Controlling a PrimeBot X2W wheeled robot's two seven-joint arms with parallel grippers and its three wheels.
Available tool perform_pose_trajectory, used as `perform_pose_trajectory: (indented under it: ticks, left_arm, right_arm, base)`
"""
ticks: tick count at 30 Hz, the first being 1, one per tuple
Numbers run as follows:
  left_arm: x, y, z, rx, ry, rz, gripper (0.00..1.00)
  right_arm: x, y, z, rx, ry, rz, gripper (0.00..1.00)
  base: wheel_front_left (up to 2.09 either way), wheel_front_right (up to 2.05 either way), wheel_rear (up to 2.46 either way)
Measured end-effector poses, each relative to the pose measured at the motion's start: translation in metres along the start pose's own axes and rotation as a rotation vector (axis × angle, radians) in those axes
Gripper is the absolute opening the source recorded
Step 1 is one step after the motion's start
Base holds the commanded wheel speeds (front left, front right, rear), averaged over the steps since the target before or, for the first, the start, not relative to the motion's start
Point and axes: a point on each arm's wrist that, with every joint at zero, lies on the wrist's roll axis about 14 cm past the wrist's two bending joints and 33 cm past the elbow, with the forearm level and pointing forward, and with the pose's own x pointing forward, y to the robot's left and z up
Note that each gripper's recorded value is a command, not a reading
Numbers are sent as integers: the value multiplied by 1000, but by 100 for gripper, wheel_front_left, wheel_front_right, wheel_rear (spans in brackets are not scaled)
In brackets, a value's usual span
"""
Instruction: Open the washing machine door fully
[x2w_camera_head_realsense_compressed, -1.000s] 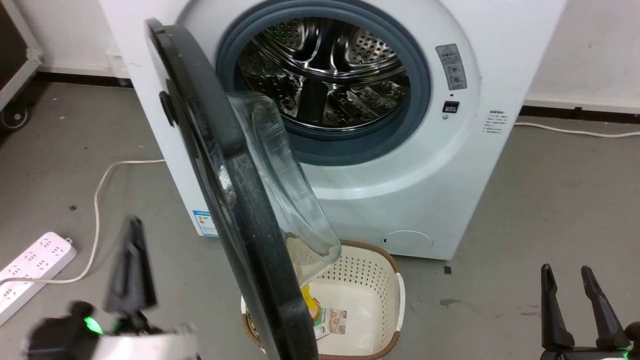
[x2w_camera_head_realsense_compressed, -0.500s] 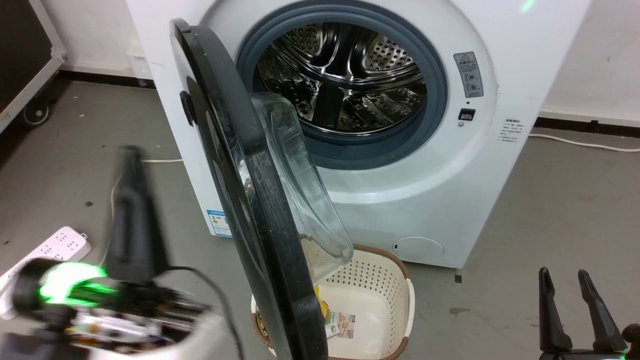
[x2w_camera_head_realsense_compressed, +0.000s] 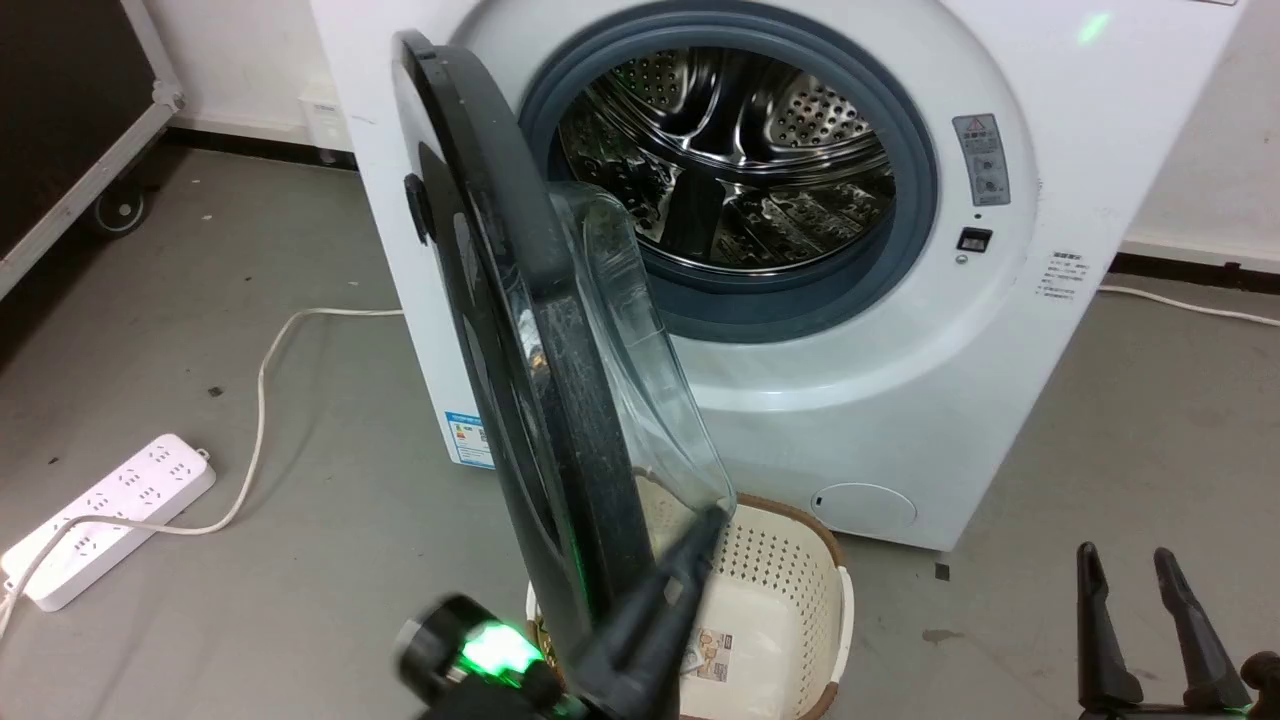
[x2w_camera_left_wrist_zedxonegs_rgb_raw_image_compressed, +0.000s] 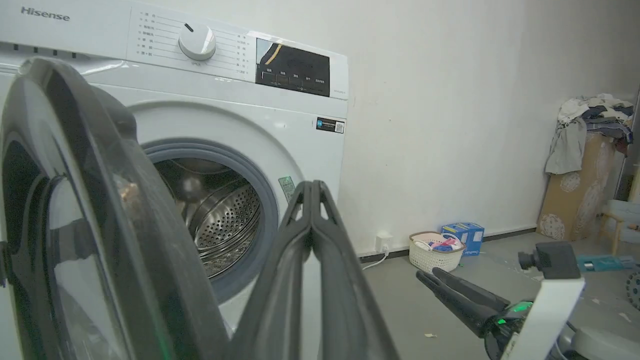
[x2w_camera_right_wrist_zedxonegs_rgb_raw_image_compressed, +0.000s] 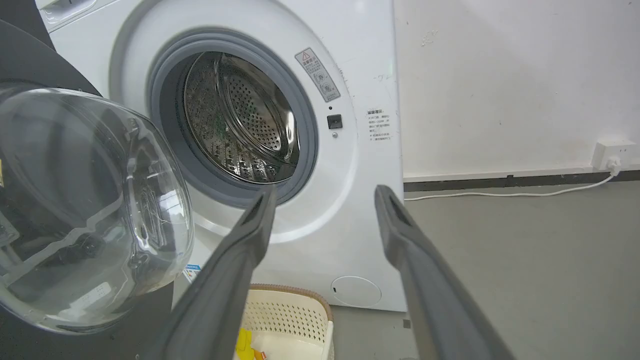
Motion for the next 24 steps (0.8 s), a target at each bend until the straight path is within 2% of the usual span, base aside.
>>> perform_pose_trajectory:
  ticks: [6,12,24]
  left_arm:
    - [-18,-13,-51,-60,208,-30,0]
    - [-45,-3,-103,-79,421,38,0]
    - [-63,29,-104,-35,430,188,0]
  right_arm:
    - [2,5,-2,3,6,14,100]
    - [4,8,-5,7,14,23,100]
    - [16,29,-17,26,44,90,100]
  base:
    - [0,0,0]
    - [0,0,0]
    - [0,0,0]
